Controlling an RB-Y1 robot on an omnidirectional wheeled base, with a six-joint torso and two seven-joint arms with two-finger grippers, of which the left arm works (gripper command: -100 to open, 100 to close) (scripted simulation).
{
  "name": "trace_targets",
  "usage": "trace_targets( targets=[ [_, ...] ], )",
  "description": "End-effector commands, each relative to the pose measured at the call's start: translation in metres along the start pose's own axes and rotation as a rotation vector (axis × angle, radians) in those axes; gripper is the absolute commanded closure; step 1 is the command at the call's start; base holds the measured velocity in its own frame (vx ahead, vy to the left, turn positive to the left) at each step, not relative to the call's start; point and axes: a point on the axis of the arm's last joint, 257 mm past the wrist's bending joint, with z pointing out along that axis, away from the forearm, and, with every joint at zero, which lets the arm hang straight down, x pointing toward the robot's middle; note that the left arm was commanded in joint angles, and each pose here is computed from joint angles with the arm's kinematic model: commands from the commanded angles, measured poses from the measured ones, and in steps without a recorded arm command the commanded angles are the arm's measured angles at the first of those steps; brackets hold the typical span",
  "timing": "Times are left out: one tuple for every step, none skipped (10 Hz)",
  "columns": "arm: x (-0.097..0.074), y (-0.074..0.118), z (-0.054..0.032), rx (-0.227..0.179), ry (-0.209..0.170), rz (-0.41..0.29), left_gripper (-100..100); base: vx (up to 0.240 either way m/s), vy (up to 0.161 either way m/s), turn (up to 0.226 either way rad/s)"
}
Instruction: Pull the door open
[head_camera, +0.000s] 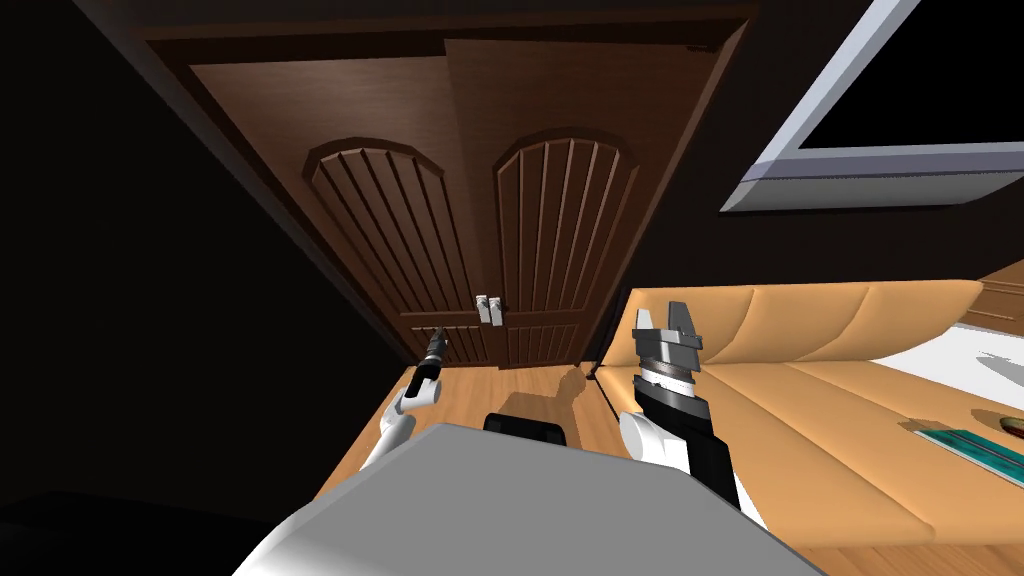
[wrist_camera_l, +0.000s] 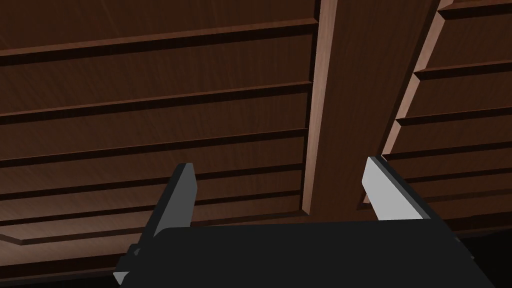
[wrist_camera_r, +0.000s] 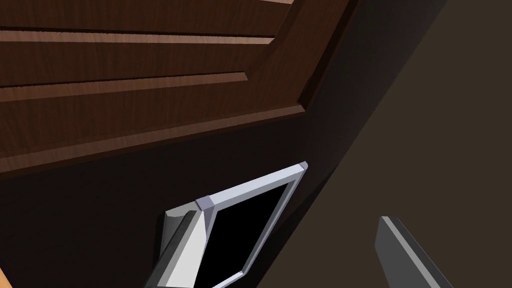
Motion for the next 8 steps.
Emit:
trace_targets(
  targets=[
    [-0.027, 0.001, -0.002, -0.01, -0.033, 0.013, -100, 0.127, 0.047, 0.051],
    [-0.03, 0.001, -0.0016, -0.01, -0.037, 0.014, -100, 0.152, 0.044, 0.012],
    [-0.029, 0.0, 0.0, -0.008, -0.036, 0.012, -100, 0.173, 0.056, -0.034],
    [-0.024, -0.001, 0.0021, -0.004, -0.031, 0.008, -100, 0.159, 0.078, -0.055],
    [-0.015, -0.004, 0.005, 0.003, -0.019, 0.0, -100, 0.178, 0.062, -0.085],
    [-0.002, -0.007, 0.0085, 0.011, -0.002, -0.01, -100, 0.196, 0.029, -0.118],
    [0.008, -0.01, 0.0111, 0.018, 0.011, -0.018, -100, 0.186, 0.057, -0.099],
    [0.029, -0.016, 0.0154, 0.032, 0.039, -0.033, -100, 0.202, 0.021, -0.22]
  ],
)
